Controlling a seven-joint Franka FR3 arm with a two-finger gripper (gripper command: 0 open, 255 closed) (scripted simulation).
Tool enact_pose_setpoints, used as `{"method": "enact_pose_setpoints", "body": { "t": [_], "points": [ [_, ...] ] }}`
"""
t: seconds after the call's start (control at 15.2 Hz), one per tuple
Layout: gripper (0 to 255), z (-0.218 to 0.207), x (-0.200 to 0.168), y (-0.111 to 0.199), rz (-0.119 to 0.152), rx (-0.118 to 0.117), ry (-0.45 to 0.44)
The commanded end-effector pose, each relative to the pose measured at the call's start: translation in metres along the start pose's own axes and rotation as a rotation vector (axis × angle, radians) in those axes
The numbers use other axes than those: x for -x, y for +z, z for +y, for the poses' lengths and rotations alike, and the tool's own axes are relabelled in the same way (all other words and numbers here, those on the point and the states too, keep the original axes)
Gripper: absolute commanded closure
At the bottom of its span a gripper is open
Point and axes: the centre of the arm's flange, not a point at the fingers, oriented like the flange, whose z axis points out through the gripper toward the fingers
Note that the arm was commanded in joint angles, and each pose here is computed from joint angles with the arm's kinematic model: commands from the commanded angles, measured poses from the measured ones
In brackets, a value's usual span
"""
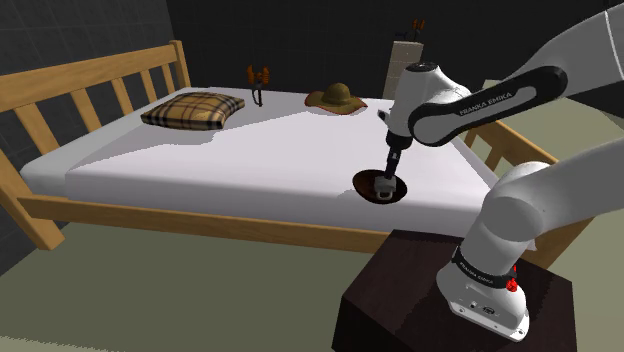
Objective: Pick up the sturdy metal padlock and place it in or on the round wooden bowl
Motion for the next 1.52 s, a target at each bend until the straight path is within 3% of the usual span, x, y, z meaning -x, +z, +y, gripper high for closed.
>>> {"method": "enact_pose_setpoints", "body": {
  "t": [0.0, 0.53, 1.06, 1.12, 1.45],
  "points": [
    [0, -0.015, 0.006, 0.025, -0.006, 0.059, 0.026],
    [0, -0.013, 0.006, 0.066, -0.007, 0.062, 0.028],
    [0, -0.013, 0.006, 0.066, -0.007, 0.062, 0.028],
    [255, -0.013, 0.006, 0.066, -0.007, 0.062, 0.028],
    [255, -0.013, 0.007, 0.066, -0.007, 0.062, 0.028]
  ]
}}
